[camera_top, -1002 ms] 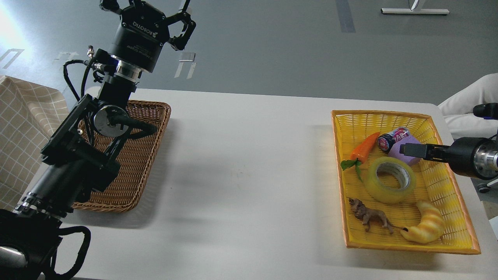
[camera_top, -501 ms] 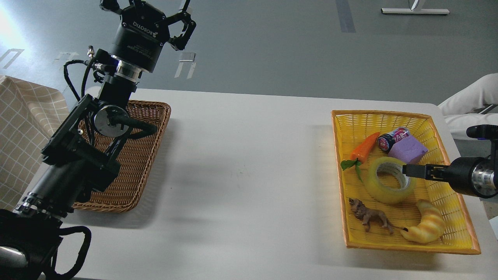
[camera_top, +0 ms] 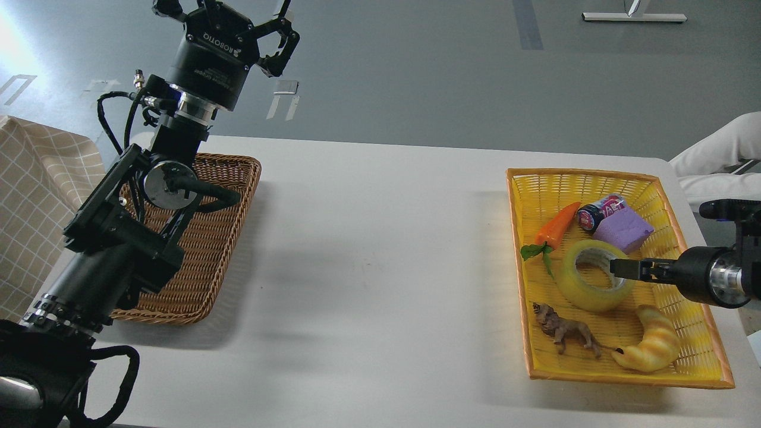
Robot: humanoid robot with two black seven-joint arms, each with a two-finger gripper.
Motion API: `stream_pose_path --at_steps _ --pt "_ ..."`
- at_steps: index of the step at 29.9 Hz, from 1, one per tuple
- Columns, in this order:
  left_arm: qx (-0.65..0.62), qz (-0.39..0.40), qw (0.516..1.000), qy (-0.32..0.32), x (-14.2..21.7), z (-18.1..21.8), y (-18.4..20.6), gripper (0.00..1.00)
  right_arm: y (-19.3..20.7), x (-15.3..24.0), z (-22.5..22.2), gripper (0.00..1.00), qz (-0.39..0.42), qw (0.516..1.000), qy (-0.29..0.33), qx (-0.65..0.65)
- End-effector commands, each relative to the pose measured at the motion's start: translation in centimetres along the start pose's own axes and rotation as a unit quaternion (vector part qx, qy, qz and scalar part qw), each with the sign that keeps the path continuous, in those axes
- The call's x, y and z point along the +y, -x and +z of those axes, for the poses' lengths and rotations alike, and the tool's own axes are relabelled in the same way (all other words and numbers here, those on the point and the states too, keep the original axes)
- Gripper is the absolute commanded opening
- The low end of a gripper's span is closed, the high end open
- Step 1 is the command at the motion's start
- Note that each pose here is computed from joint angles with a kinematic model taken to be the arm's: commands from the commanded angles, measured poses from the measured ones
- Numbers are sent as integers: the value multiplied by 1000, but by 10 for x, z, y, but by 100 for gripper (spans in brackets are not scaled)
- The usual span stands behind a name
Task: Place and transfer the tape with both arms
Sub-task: 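Lower the right gripper into the tape roll's hole and close it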
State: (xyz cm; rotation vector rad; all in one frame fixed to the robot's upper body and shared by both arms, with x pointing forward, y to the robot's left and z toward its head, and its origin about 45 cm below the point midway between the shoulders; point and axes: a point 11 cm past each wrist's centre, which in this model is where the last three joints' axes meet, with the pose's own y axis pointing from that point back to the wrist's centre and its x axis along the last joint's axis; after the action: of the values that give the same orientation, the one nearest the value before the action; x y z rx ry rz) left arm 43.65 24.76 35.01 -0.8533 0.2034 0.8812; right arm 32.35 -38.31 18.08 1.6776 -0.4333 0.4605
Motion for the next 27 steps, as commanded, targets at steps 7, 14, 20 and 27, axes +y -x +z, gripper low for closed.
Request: stream_pose_path --at_steps 7,14,20,27 --pt "0 0 1000 0 0 0 0 98 6 -9 -5 69 -8 1000 -2 4" --pt "0 0 1000 0 0 0 0 98 9 -13 -3 66 -14 1000 2 4" --pt "0 0 1000 1 0 0 0 98 12 -17 -6 52 -20 1000 -1 7" --pt "0 0 1000 1 0 0 0 98 14 -20 -6 42 -23 1000 0 4"
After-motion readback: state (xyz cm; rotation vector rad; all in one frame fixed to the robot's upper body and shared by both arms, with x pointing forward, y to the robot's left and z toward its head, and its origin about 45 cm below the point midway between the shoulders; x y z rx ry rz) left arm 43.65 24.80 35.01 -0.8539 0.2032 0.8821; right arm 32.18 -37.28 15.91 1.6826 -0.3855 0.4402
